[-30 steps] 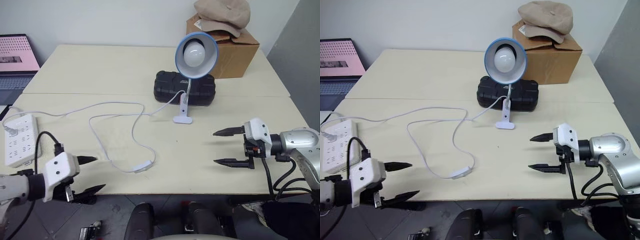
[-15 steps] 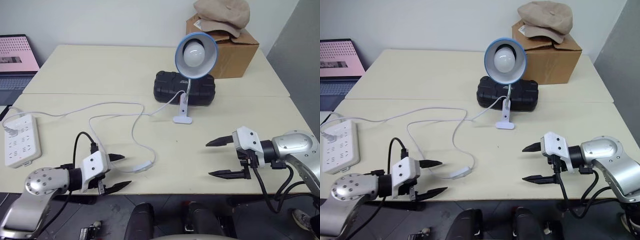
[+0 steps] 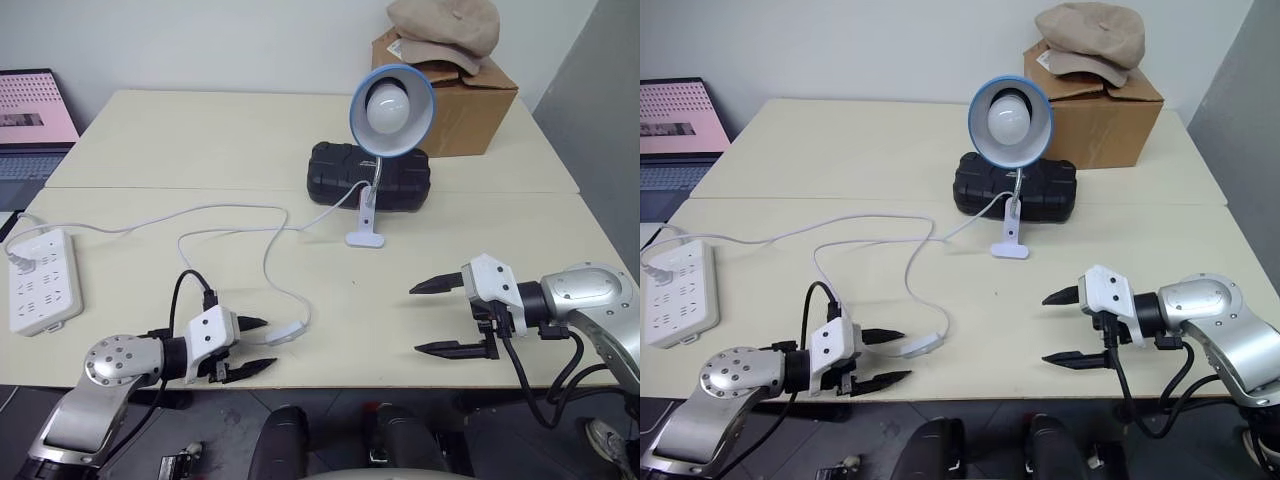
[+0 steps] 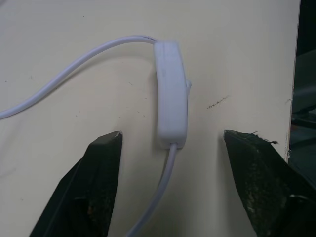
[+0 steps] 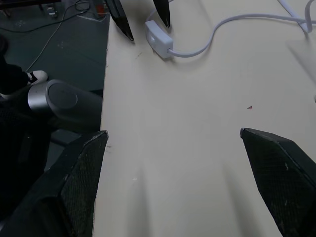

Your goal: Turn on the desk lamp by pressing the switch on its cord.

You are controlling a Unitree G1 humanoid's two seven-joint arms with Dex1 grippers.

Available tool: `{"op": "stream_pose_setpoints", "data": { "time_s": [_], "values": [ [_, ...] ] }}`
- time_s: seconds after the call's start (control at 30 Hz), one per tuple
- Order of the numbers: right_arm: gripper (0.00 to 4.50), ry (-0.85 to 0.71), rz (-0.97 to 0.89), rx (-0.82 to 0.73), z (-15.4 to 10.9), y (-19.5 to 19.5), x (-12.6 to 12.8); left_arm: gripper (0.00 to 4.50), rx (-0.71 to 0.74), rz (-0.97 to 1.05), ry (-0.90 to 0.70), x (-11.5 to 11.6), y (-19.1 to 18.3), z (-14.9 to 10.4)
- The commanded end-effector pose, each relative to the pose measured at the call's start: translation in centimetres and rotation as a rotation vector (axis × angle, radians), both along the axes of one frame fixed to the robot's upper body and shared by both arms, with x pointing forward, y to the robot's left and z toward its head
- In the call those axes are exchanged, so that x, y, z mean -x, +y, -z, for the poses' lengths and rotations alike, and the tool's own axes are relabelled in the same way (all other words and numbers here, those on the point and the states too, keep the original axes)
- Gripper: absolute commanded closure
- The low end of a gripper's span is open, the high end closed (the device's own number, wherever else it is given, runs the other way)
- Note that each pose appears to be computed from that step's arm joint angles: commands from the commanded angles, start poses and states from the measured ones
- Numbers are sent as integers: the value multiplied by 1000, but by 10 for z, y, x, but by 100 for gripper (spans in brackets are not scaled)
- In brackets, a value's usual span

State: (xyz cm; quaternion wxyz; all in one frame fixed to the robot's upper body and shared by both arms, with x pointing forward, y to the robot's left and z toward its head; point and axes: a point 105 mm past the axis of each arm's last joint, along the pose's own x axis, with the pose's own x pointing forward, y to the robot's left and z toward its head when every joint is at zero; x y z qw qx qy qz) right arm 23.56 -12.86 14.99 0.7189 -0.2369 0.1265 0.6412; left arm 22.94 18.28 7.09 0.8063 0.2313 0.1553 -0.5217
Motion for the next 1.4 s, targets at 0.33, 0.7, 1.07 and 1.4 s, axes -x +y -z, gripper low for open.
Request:
{"op": "stream_pose_setpoints", "data": {
  "time_s": [0.33,0.7,1.07,1.4],
  "values": [
    [0,-74,-4,1,-16,4,-3,406,1,42,-40,-5,-12,-7],
    [0,-122,23,-61,-29,22,-20,409,41,55,-105,-20,-24,-36],
    [0,-127,10,-96,-30,40,-25,409,30,60,-104,-33,-33,-32],
    [0,-116,46,-93,-22,36,-21,282,44,22,-140,-44,-31,-14]
  ]
}}
